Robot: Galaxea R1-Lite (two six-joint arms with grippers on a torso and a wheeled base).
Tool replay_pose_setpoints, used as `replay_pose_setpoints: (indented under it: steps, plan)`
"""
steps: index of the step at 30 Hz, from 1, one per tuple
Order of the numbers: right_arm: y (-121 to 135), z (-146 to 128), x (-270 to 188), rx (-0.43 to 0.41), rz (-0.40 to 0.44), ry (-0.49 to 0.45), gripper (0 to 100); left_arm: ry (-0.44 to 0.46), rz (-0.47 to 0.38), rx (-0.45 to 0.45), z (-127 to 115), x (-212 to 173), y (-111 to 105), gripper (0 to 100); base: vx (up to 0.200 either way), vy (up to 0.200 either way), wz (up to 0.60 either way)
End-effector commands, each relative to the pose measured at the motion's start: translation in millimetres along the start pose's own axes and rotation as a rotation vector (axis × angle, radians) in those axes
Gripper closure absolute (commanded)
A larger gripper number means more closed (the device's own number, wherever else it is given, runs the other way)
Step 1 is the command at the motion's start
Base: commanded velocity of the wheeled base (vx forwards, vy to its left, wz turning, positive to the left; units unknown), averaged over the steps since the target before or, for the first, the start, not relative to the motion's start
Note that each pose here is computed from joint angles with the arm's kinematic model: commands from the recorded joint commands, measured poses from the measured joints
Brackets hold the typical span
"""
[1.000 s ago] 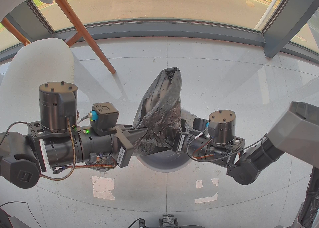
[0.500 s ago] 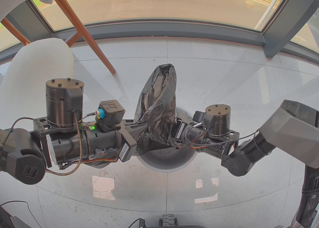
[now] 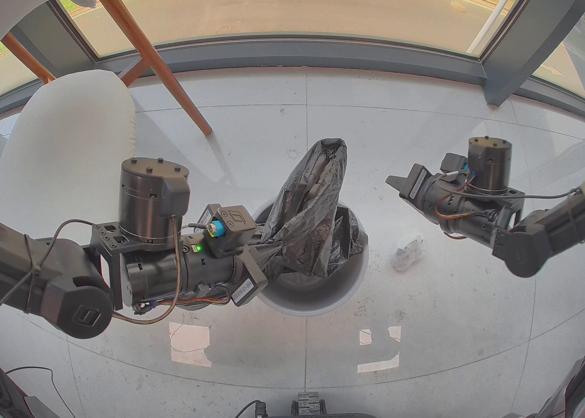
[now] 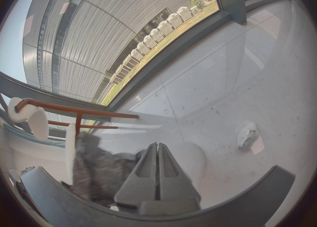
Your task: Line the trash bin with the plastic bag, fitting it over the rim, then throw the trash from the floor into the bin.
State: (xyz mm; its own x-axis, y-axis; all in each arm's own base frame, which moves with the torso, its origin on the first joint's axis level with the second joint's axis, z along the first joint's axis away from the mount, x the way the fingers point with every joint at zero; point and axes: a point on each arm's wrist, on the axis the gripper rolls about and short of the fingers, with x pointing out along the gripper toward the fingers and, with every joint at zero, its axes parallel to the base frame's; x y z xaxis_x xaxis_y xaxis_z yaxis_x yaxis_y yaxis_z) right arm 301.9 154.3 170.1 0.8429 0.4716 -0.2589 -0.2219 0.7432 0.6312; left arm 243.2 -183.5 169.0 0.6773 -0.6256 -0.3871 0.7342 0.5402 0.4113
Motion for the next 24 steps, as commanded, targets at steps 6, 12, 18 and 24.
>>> replay_pose_setpoints:
  steps: [6,12,18,24]
  plan:
    - [54.4,-7.3,-78.5,-0.054,0.120,0.119,0,0.022,-0.016,0.043,-0.9,19.3,-12.7,100,0.000,0.000,0.00]
    - [59.4,-26.0,-59.0,-0.075,0.110,0.184,0,0.020,-0.017,0.055,2.3,23.5,-21.8,100,0.000,0.000,0.00]
    - [51.6,-39.2,-33.1,-0.108,0.027,0.196,0,0.021,-0.005,0.048,3.0,23.1,-21.2,100,0.000,0.000,0.00]
    - [45.9,-45.3,-10.6,-0.114,0.001,0.210,0,0.019,0.010,0.047,4.7,21.5,-20.6,100,0.000,0.000,0.00]
